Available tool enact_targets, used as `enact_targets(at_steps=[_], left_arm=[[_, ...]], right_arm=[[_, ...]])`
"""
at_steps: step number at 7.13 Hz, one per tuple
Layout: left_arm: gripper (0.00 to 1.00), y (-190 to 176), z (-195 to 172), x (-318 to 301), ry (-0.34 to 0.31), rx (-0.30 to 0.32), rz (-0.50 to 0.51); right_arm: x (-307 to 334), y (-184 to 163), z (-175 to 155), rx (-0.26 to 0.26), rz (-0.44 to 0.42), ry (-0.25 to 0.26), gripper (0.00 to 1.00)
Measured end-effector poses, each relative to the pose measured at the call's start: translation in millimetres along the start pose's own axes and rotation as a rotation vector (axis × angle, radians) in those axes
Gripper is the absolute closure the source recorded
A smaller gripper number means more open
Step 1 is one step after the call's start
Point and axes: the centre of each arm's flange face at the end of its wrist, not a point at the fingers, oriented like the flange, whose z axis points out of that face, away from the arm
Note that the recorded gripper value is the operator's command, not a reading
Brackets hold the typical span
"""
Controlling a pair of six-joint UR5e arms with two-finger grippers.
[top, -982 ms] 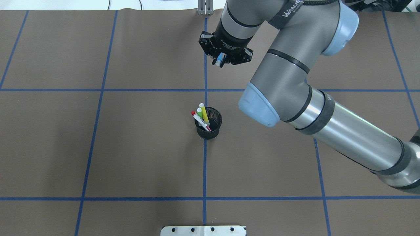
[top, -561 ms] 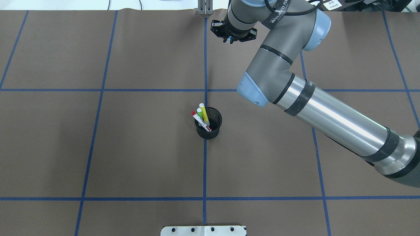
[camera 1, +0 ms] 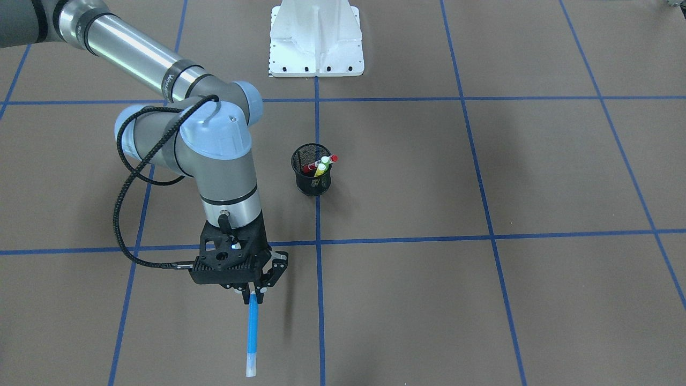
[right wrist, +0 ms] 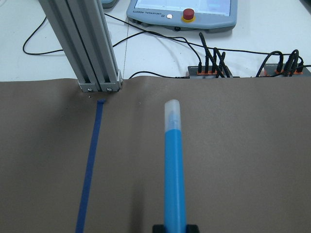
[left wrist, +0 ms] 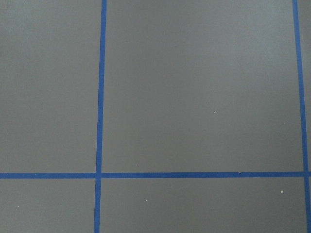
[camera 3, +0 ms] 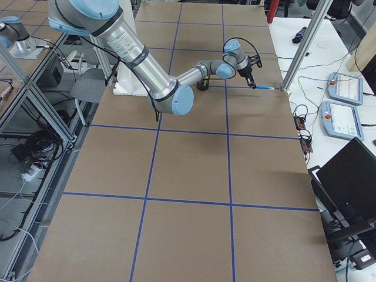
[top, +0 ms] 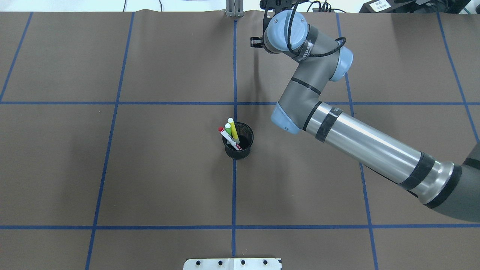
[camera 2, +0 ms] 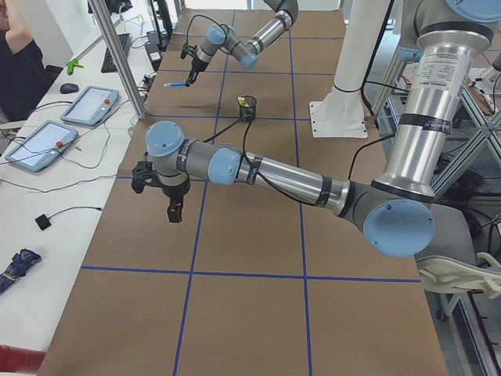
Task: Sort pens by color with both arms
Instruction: 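Lower the blue marker onto the table farther from the robot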
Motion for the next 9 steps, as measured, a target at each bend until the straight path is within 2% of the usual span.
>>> enact_targets(at_steps=[2, 5, 6, 7, 9], left_arm=[[0.0, -1, 6, -2, -0.002, -0.011, -0.004], [0.0, -1, 7, -3, -0.002, -0.013, -0.006], [0.0, -1, 7, -3, -0.002, -0.014, -0.007], [0.0, -1, 7, -4, -0.002, -0.014, -0.008], [0.0, -1, 8, -3, -0.002, -0.014, -0.008]], right_arm=[[-13, 35, 18, 0.035, -0.031, 0.009, 1.0], [-13, 49, 30, 0.039, -0.043, 0.016, 1.0], [-12, 53, 34, 0.036, -0.046, 0.016, 0.54], [-11, 56, 37, 0.032, -0.048, 0.019, 0.01], [-10, 59, 39, 0.027, -0.053, 0.022, 0.0]])
